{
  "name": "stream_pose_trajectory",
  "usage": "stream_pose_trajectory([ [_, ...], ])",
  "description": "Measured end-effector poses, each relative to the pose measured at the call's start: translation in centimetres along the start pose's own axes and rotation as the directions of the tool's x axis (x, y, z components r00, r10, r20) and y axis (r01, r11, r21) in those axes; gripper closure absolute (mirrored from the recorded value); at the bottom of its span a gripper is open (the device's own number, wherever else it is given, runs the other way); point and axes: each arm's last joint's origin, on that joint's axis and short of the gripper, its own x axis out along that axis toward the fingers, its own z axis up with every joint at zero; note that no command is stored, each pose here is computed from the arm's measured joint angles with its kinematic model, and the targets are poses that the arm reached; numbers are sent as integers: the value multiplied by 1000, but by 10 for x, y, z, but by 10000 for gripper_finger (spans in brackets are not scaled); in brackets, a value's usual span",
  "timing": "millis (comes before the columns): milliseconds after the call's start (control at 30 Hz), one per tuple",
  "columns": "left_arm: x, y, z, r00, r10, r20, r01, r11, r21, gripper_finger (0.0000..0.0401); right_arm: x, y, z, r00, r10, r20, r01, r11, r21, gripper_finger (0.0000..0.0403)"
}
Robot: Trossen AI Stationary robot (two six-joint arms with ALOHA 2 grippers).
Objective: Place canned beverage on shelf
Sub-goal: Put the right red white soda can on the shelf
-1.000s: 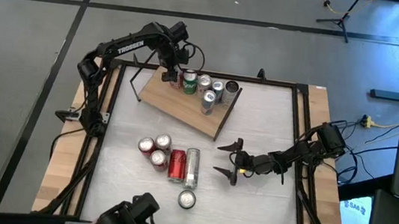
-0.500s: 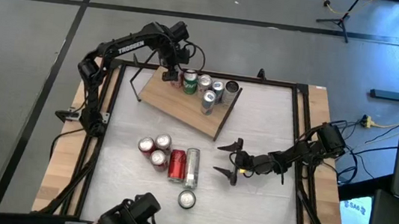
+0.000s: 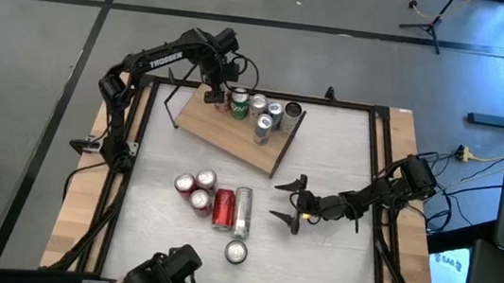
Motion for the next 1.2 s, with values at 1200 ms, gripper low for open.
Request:
stream_pose_trajectory([
  [1200,0,0,0,1000,1,-5,-1,1000,0,69,0,0,0,1000,0,0,0,1000,0,17],
])
